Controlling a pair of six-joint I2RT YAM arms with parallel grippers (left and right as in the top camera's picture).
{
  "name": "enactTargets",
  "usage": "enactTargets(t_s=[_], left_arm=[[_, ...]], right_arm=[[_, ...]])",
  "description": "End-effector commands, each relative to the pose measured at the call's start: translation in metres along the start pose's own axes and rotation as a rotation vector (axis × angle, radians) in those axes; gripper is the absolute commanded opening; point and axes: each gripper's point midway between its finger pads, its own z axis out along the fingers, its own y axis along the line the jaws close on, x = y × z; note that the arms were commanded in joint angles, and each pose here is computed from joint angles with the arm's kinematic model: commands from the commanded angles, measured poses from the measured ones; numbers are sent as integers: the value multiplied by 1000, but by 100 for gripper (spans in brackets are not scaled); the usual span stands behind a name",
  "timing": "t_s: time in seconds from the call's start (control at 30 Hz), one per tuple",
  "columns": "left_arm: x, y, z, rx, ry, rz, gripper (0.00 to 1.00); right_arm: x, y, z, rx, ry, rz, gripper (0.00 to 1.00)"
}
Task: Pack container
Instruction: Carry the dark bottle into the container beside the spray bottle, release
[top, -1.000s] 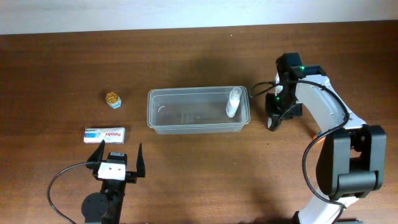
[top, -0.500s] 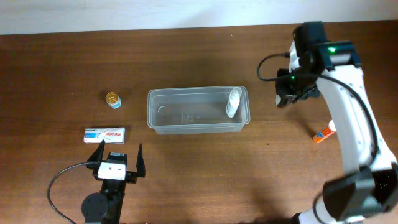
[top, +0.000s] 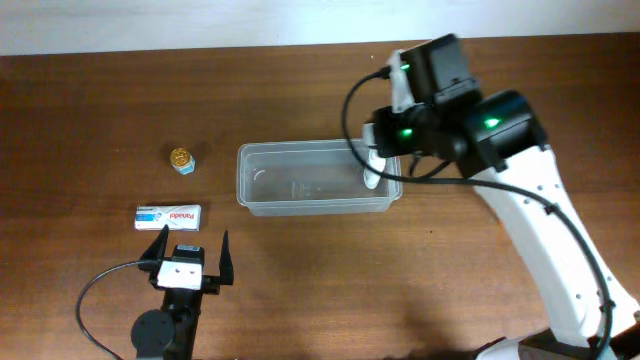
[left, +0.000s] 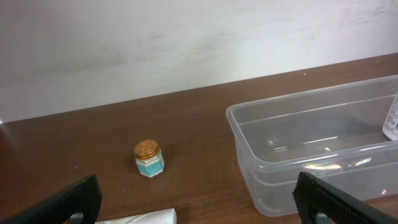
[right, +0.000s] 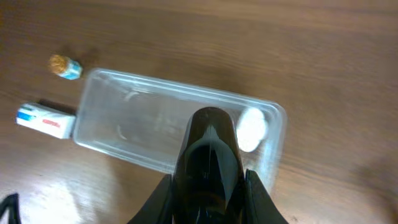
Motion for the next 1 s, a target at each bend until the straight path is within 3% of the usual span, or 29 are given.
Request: enactTargets(t_s=[0.0, 0.47, 0.97], left_arm=[[1, 1, 0, -5, 1, 13, 99], [1, 1, 0, -5, 1, 13, 99], [1, 1, 0, -5, 1, 13, 99]], right_arm=[[-4, 10, 21, 56, -4, 16, 18], [35, -6, 139, 200, 232, 95, 18], [55, -26, 189, 306, 291, 155, 18]])
